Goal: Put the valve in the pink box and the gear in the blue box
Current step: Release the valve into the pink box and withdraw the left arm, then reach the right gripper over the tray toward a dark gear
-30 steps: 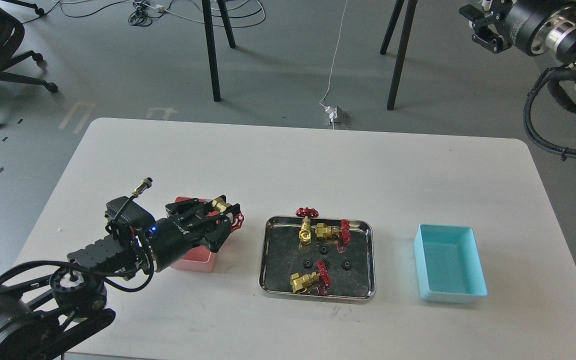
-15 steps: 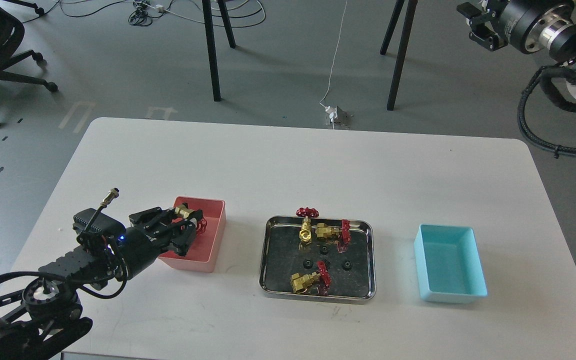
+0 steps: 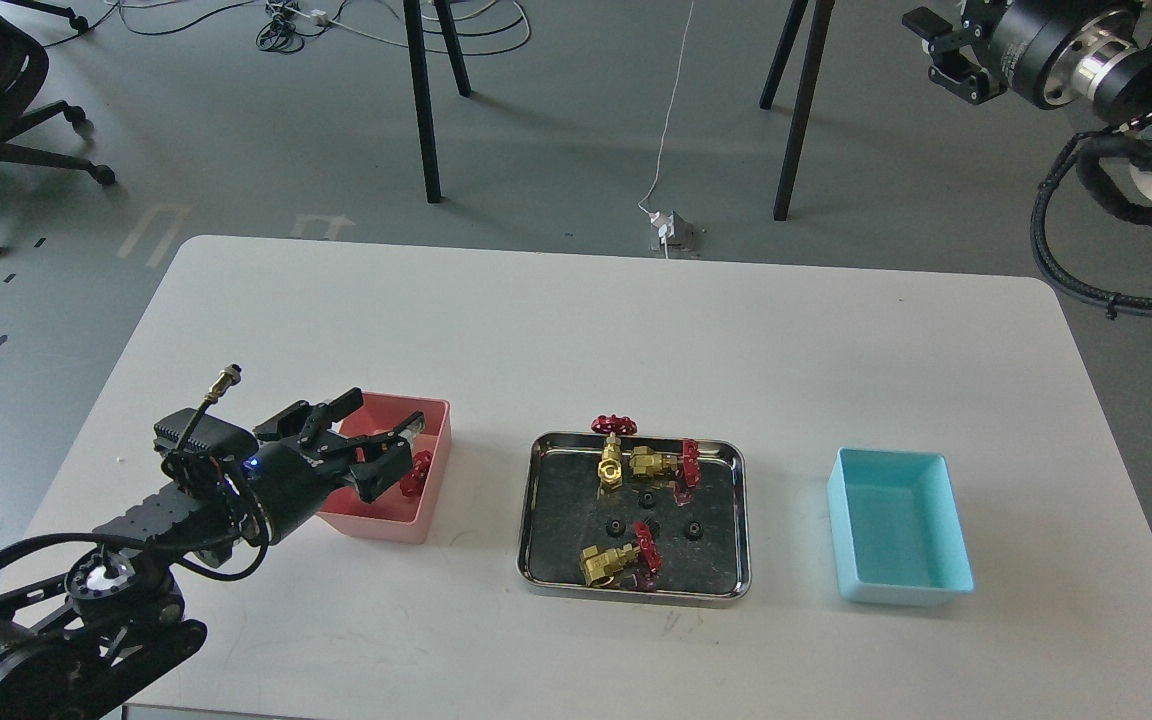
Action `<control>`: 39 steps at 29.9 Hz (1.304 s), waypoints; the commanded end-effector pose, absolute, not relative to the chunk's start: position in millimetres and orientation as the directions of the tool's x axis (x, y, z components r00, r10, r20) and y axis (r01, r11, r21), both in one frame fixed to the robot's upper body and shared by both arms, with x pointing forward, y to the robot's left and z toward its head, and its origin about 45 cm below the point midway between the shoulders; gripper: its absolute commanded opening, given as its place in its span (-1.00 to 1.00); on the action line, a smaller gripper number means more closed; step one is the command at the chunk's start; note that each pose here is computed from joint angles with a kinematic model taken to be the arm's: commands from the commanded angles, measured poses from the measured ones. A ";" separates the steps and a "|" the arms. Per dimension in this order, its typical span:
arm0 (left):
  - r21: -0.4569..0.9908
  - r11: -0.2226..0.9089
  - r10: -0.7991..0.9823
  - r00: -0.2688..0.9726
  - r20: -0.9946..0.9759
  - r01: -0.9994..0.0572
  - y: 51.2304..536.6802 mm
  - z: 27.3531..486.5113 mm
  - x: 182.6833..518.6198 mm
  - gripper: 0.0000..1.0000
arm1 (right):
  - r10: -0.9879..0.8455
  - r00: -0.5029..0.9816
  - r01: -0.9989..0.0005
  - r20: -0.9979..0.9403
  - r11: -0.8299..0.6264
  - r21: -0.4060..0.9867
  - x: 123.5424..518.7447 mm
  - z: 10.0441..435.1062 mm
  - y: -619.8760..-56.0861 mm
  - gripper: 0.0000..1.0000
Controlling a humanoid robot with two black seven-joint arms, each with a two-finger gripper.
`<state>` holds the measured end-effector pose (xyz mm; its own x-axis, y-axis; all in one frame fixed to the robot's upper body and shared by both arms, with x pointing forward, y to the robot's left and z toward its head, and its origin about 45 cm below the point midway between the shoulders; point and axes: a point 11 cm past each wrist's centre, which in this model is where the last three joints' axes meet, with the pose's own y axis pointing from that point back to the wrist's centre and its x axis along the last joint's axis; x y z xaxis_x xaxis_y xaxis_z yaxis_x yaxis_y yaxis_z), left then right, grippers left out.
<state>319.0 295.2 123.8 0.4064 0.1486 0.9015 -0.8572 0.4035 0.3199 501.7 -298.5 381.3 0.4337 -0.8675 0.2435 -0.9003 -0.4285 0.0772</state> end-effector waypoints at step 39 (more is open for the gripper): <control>-0.142 0.154 0.926 0.093 0.367 -0.978 355.1 422.2 510.6 0.94 | 0.744 0.592 -0.061 0.310 -0.342 0.938 327.4 115.9 -154.0 0.96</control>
<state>510.4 355.0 418.7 0.0955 0.9260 0.3653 -0.9786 0.1546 -0.1360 327.6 -162.1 126.5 0.5983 0.7374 0.3135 -0.0629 -0.3468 0.9358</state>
